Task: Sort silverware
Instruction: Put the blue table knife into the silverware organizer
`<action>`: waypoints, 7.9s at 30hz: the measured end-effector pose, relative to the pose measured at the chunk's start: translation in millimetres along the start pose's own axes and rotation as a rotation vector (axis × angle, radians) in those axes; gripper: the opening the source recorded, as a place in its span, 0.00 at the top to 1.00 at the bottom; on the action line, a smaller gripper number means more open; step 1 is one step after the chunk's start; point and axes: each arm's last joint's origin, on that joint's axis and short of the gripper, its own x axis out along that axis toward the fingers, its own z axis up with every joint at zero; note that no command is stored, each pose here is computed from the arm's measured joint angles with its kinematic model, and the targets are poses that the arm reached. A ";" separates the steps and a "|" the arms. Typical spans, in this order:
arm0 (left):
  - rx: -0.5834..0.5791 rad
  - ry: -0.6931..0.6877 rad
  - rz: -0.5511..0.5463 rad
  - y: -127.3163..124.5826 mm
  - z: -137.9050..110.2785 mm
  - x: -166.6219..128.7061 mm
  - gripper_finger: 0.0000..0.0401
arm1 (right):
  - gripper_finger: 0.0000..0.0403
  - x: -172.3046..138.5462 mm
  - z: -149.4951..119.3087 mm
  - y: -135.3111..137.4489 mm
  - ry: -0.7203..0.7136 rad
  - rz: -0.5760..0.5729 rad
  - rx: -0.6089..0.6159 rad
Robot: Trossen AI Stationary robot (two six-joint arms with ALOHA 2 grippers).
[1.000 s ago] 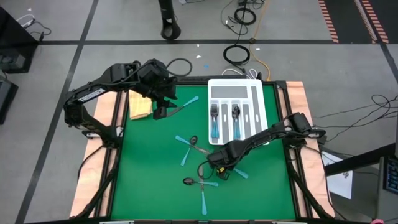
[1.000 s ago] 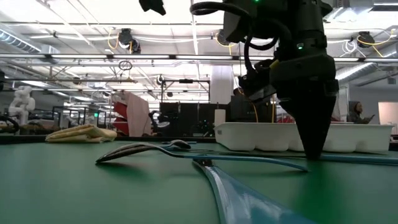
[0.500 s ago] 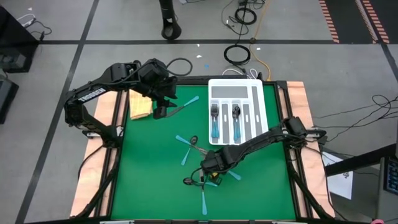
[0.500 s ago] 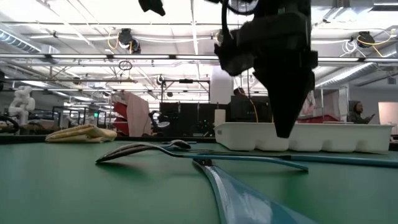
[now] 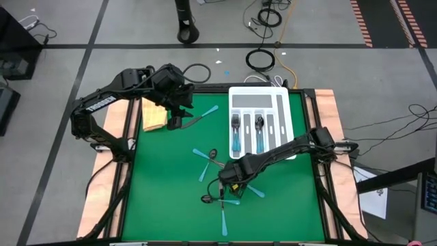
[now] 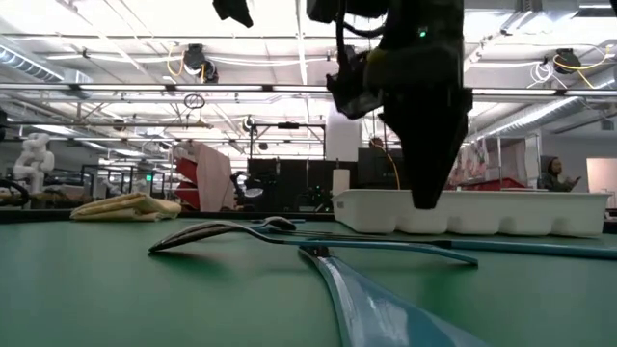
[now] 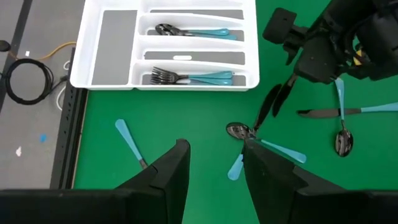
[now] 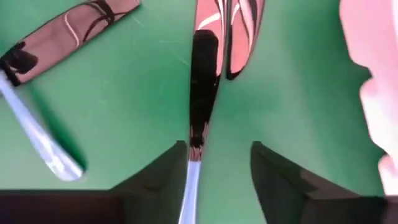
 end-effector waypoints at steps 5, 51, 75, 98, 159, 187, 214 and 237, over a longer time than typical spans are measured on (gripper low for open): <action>-0.006 0.003 0.004 2.0 -0.9 -0.5 0.62 | 0.51 13.4 1.8 -2.0 0.033 -0.006 -0.002; -0.109 0.017 0.132 55.6 -21.0 -13.4 0.62 | 0.99 3.2 -1.0 10.8 -0.040 0.012 0.093; -0.166 -0.133 -0.235 57.6 -19.2 -9.2 0.62 | 0.49 12.1 -69.1 31.2 0.144 -0.112 -0.092; -0.377 0.092 -0.324 61.9 -95.3 113.2 0.62 | 0.99 42.9 -61.2 18.4 0.201 0.059 -0.027; -0.385 0.246 -0.407 -69.5 -122.1 194.4 0.62 | 0.61 -6.7 28.4 -33.8 -0.225 0.170 -0.742; -0.382 0.258 -0.338 -67.9 -123.8 194.7 0.62 | 0.96 67.0 40.0 -28.9 -0.076 0.121 -0.666; -0.386 0.251 -0.333 -65.9 -123.6 195.0 0.62 | 1.00 -56.6 38.1 -21.1 -0.232 0.059 -0.319; -0.419 0.017 -0.435 -90.4 -94.8 196.8 0.62 | 0.71 35.0 -31.4 -49.3 0.013 0.006 -0.362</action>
